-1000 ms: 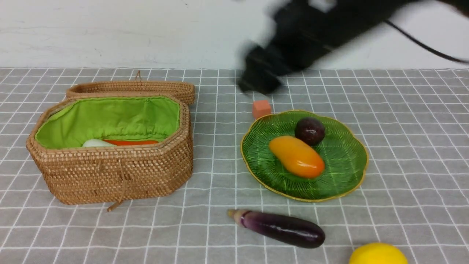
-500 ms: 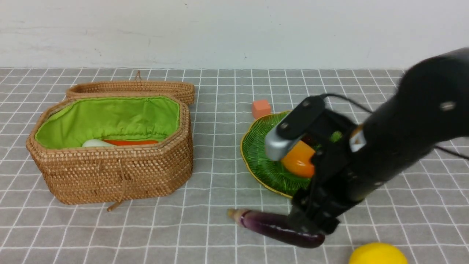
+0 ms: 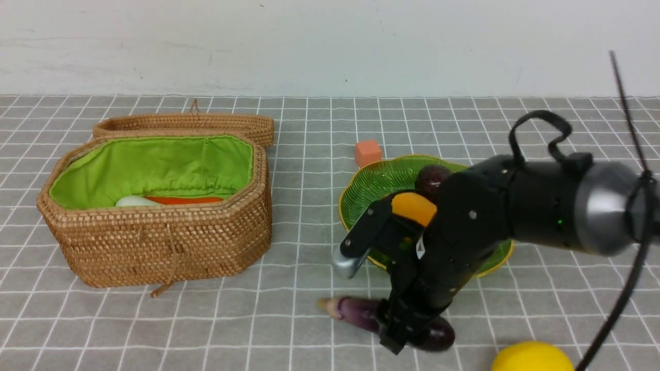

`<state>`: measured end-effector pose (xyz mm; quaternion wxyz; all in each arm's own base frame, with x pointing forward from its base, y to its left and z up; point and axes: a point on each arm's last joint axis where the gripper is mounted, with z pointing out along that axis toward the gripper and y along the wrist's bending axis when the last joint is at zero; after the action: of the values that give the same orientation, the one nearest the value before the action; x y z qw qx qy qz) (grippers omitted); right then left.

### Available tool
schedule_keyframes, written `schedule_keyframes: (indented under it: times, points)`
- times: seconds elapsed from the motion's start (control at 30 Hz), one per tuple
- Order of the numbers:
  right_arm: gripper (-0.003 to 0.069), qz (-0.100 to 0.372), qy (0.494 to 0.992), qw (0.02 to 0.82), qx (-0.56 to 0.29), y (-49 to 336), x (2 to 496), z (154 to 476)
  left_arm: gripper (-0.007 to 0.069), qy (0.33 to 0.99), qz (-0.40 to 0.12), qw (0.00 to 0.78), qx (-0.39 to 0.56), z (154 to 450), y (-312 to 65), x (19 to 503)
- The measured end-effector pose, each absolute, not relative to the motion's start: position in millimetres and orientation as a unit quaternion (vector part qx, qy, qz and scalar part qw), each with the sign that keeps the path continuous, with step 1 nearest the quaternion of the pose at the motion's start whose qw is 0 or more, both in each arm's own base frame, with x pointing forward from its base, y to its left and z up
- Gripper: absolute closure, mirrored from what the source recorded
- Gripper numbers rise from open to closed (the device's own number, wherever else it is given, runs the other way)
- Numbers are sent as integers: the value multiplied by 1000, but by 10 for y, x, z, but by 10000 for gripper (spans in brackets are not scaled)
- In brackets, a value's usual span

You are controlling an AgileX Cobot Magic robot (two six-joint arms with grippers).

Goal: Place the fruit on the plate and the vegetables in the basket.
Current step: Grab an eggplant with your right arm and place it in the basket on the left.

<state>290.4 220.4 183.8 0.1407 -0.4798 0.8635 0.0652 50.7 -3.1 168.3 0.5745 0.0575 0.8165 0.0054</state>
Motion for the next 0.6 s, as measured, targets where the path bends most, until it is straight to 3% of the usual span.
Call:
schedule_keyframes:
  times: [0.03, 0.07, 0.3, 0.43, 0.6]
  points:
    - [218, 65, 863, 138, -481, 2204, 2903, 1830, 457, 816, 5, 575, 57, 1683, -31, 507]
    - [272, 64, 860, 136, -488, 2208, 2907, 1812, 454, 816, 5, 575, 57, 1683, -31, 507]
    - [275, 71, 857, 134, -493, 2255, 2947, 1905, 445, 816, 5, 575, 57, 1684, -31, 507]
    - [275, 105, 856, 145, -484, 2380, 3024, 2203, 442, 816, 5, 575, 57, 1684, -31, 507]
    - [275, 192, 815, 244, -490, 2669, 3192, 2950, 433, 816, 5, 575, 57, 1682, -31, 507]
